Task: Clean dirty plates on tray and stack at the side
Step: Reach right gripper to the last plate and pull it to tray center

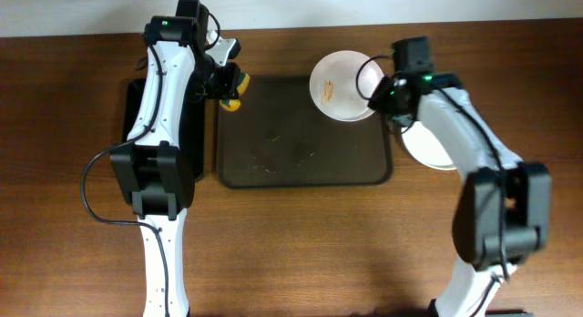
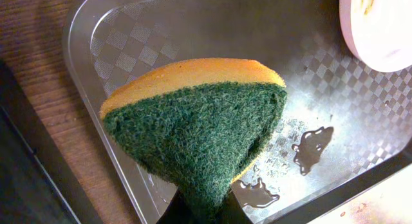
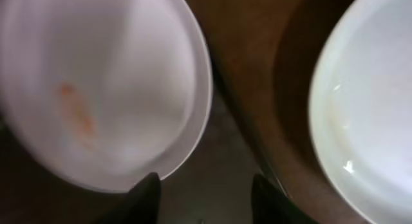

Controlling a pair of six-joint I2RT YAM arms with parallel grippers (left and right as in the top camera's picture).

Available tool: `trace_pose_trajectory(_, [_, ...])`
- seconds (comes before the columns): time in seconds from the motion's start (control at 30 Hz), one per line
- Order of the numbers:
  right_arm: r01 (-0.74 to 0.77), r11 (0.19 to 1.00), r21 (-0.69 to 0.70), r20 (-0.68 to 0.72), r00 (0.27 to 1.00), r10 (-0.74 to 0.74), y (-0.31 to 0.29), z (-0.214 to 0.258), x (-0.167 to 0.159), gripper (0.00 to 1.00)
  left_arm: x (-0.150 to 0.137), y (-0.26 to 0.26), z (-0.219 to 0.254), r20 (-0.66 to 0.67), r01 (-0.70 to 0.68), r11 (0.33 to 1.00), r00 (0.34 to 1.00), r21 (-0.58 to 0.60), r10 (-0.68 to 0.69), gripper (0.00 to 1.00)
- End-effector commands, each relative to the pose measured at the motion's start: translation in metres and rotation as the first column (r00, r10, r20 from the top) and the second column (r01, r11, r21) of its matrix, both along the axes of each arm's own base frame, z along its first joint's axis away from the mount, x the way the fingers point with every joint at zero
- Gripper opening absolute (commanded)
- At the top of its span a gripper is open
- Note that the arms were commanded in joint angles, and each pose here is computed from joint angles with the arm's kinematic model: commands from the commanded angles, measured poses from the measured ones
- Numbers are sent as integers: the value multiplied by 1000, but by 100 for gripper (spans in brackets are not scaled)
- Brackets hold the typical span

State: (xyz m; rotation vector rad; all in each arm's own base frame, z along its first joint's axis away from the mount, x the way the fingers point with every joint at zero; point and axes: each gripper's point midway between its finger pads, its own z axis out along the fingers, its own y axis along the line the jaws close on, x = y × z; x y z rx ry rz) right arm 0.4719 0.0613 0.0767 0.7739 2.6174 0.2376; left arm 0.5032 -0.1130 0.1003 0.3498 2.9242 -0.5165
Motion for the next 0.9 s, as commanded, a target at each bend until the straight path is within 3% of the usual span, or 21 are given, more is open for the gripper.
trace_pose_trajectory(0.0, [78, 996, -40, 1, 997, -78, 9, -22, 8, 43, 3, 2, 1, 4, -16, 1000, 1000, -2, 16, 1])
trace_pose_trajectory(0.43, [96, 992, -83, -37, 994, -100, 13, -62, 10, 21, 3, 2, 1, 4, -16, 1000, 1000, -2, 16, 1])
trace_pose_trajectory(0.6, [79, 994, -71, -48, 995, -82, 17, -64, 8, 5, 2, 2, 1, 2, -16, 1000, 1000, -3, 16, 1])
trace_pose_trajectory(0.73, [-2, 1000, -29, -84, 996, 0, 36, -67, 0, 4, 2, 2, 1, 0, -16, 1000, 1000, -2, 16, 1])
trace_pose_trajectory(0.87, [-79, 997, 10, -179, 981, 80, 67, -74, -29, 4, 2, 2, 1, 0, -16, 1000, 1000, -2, 16, 1])
